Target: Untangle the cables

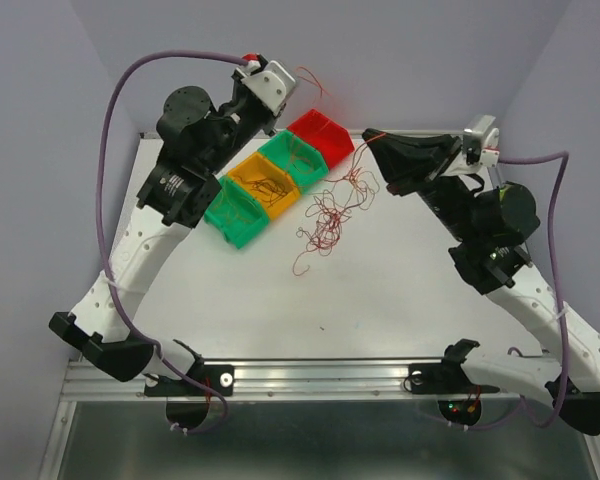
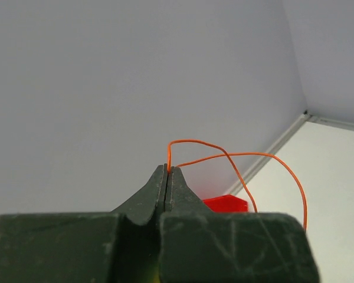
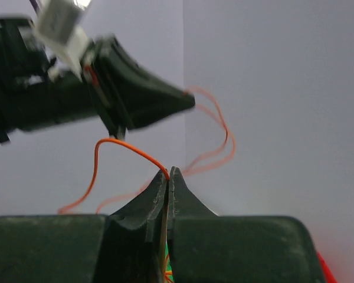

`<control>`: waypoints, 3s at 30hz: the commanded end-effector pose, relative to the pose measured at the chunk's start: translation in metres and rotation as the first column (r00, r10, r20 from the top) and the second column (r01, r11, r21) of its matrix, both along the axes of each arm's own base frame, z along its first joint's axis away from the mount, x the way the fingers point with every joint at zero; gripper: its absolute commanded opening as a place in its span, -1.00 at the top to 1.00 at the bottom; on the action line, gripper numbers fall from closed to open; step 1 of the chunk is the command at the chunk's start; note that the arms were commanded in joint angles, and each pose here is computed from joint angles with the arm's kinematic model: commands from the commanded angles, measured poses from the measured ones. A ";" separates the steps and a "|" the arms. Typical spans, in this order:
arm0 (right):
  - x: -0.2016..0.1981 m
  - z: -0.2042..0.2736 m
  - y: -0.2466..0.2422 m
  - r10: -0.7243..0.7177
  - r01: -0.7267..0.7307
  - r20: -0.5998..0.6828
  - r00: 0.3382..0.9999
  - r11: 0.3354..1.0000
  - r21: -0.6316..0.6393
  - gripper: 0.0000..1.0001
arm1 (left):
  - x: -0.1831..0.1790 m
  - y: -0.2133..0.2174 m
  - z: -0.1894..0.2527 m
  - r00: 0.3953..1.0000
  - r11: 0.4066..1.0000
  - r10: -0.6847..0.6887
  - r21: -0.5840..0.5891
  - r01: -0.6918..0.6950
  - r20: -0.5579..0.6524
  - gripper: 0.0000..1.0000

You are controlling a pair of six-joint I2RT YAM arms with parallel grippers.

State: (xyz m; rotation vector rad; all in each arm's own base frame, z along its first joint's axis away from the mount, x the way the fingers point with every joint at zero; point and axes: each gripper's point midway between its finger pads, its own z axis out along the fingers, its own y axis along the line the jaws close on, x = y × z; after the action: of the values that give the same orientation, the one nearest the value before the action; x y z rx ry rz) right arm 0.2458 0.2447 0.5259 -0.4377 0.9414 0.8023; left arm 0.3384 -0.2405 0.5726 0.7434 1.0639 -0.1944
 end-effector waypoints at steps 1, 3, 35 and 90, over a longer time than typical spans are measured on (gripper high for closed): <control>0.005 0.025 -0.012 -0.063 0.063 -0.030 0.998 0.998 0.006 0.99 | -0.017 -0.024 -0.018 0.984 0.983 -0.179 -0.041 0.178 -0.020 1.00; 0.010 0.029 -0.008 -0.067 0.067 -0.037 0.997 0.998 -0.006 0.99 | -0.017 -0.034 -0.035 0.965 0.967 -0.254 -0.051 0.251 -0.067 1.00; 0.053 -0.112 0.033 -0.062 0.017 -0.262 0.963 0.985 -0.172 0.99 | -0.060 -0.041 -0.131 0.765 0.760 -0.622 0.106 0.641 -0.169 1.00; 0.392 -0.335 0.125 -0.141 0.137 -0.524 0.840 0.989 -0.047 0.45 | 0.289 0.039 -0.359 0.928 0.955 0.012 0.280 0.100 -0.372 1.00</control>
State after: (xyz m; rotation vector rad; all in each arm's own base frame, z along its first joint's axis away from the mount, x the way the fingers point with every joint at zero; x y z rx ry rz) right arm 0.6439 0.3664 0.1563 -0.1403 1.5546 0.7662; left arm 0.6467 -0.2063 0.1586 0.9784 1.5492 -0.2659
